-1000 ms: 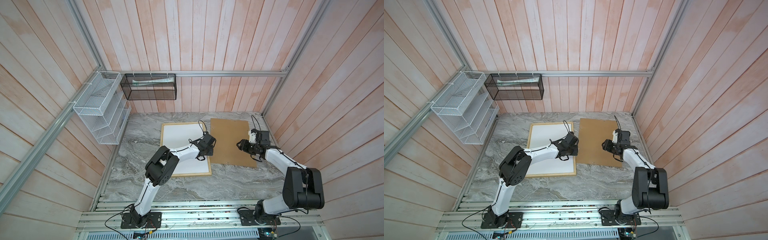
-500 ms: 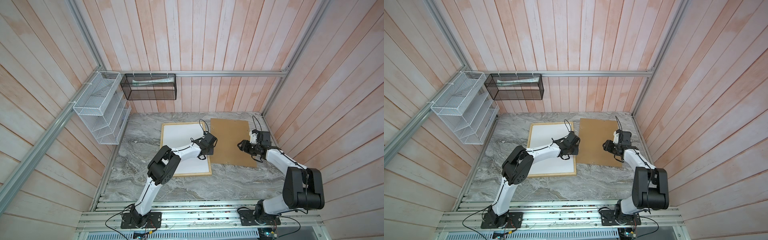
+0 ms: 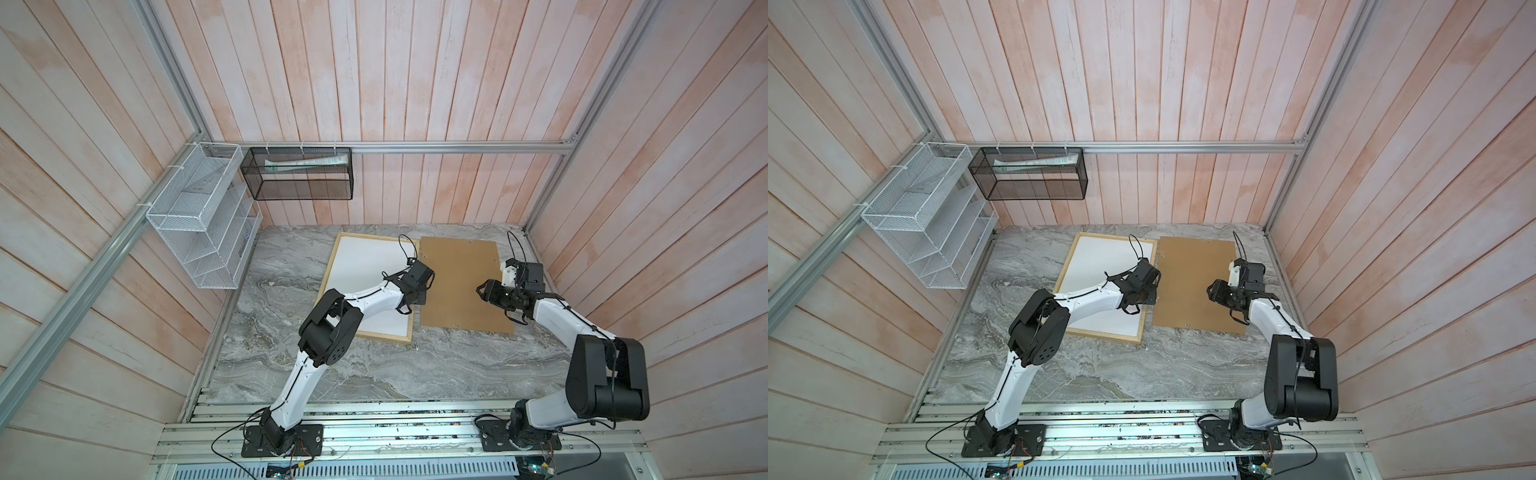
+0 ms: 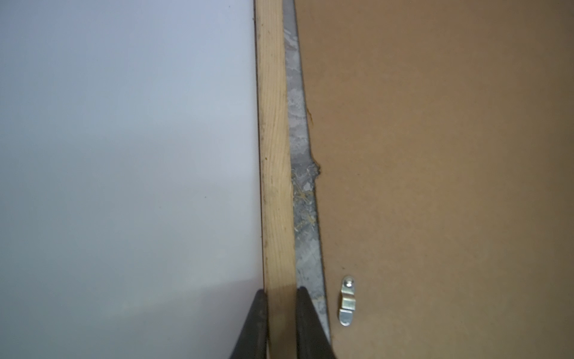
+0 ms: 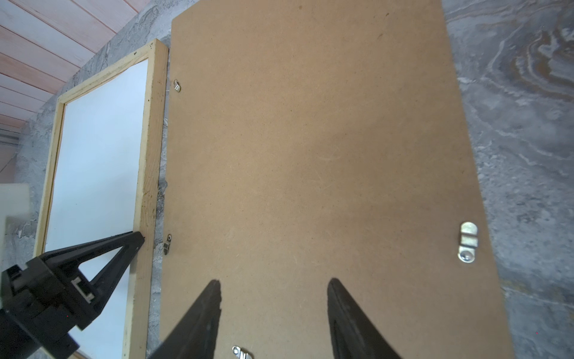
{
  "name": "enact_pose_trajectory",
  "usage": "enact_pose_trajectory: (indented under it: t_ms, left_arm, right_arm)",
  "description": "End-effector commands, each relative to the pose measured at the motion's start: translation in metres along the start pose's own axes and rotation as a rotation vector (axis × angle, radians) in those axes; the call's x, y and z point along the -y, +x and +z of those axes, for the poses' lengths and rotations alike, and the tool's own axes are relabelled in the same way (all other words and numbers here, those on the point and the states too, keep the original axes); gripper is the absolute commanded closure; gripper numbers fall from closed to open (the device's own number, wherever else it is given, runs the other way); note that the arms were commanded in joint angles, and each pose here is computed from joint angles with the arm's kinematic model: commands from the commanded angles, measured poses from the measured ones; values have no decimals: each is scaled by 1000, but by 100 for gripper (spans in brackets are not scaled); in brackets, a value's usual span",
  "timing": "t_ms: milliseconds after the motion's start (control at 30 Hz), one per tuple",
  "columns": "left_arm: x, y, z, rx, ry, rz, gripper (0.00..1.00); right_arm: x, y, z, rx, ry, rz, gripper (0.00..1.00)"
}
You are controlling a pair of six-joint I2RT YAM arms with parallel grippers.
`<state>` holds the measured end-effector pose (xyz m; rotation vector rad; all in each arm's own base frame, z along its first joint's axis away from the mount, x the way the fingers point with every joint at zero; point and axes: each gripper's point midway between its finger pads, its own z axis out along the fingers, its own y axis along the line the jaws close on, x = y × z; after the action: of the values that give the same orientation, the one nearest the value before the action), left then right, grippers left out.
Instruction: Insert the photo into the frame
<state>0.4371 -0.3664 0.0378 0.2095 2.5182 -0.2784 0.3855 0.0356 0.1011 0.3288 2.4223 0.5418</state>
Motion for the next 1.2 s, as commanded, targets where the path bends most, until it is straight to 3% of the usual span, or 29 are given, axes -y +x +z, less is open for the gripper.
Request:
enact_pose_trajectory:
  t_ms: [0,233,533,833,967,1167]
  left_arm:
    - [-49,12,14,-58,-127,-1,84]
    - [-72,11,14,-49,-153,-101,84]
    - [-68,23,12,-48,-99,-263,84]
    - [-55,3,-8,4,-54,-239,58]
    - [-50,-2,-22,22,-55,-225,53]
    - [-30,-3,-46,37,-54,-177,48]
  right_arm:
    - [-1,0,-5,5,-11,-9,44]
    - [-2,0,-6,6,-12,-7,44]
    - [1,4,-8,6,-5,-6,44]
    - [24,3,-14,17,66,15,43]
    - [65,2,-20,21,152,100,43]
    - [93,-10,-25,39,213,144,42]
